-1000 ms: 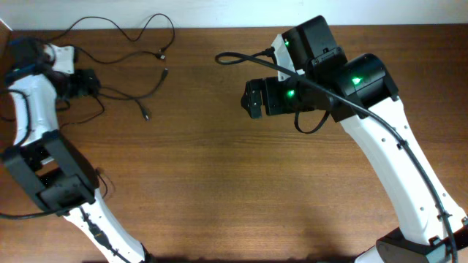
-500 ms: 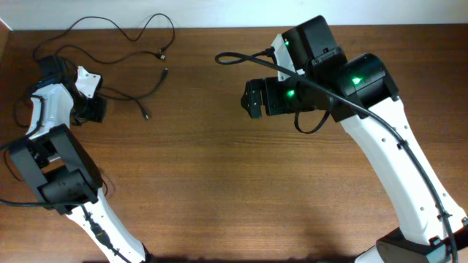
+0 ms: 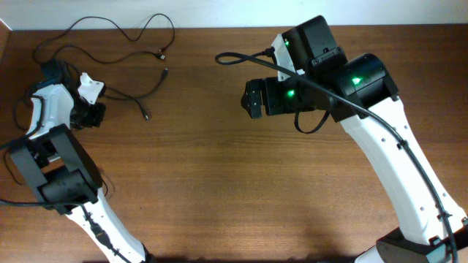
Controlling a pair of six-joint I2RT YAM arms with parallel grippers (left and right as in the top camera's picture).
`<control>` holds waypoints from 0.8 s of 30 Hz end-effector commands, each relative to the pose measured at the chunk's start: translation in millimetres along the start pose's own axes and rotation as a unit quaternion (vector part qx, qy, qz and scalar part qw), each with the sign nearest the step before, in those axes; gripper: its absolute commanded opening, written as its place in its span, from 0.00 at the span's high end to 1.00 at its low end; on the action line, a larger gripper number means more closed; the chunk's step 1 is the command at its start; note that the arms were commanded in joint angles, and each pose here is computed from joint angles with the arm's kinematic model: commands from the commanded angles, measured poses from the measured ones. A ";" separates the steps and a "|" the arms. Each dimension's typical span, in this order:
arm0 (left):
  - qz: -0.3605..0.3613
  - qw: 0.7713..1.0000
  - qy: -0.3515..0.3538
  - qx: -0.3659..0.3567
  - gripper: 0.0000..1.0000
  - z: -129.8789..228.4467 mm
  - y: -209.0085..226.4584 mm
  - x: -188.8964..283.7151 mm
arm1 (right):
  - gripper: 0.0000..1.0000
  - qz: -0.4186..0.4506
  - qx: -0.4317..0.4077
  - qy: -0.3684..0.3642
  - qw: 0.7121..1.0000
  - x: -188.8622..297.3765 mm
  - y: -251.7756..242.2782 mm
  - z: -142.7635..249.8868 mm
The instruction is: Untangle cables
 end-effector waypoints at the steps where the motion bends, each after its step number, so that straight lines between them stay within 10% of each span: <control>1: 0.016 1.000 0.016 0.008 0.53 7.8 -4.8 -8.5 | 0.02 0.003 0.006 -0.005 1.000 2.8 1.3 -0.1; 3: 0.014 1.000 0.014 0.007 0.01 7.1 -4.3 -8.6 | 0.01 0.003 0.006 -0.005 1.000 2.8 1.3 -0.1; 13: -0.008 1.000 -0.026 0.005 0.14 -9.3 4.8 -8.4 | 0.02 0.003 0.006 -0.005 1.000 2.8 1.3 -0.1; 17: 0.022 0.998 -0.056 0.003 0.33 -21.2 -1.2 0.7 | 0.02 0.003 0.006 -0.005 1.000 2.8 1.3 -0.1; 19: 0.036 0.995 -0.091 -0.001 0.71 -34.9 -2.1 17.3 | 0.01 0.003 0.006 -0.005 1.000 2.8 1.3 -0.1; 20: 0.030 0.994 -0.102 -0.003 0.69 -40.4 -0.2 25.5 | 0.02 0.003 0.006 -0.005 1.000 2.8 1.3 -0.1; 22: 0.012 0.992 -0.123 -0.005 0.32 -50.8 7.1 43.0 | 0.02 0.003 0.006 -0.005 1.000 2.8 1.3 -0.1; 24: -0.008 0.991 -0.134 -0.005 0.30 -56.9 14.4 53.5 | 0.02 0.003 0.006 -0.005 1.000 2.8 1.3 -0.1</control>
Point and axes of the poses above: each gripper's point midway between its finger pads, its own x axis back along the fingers, its own y axis along the line the jaws close on, z = x × y, the point moved 4 cm from there along x, back along the fingers, and after that the axes turned 5 degrees about x, right-handed, at the moved point
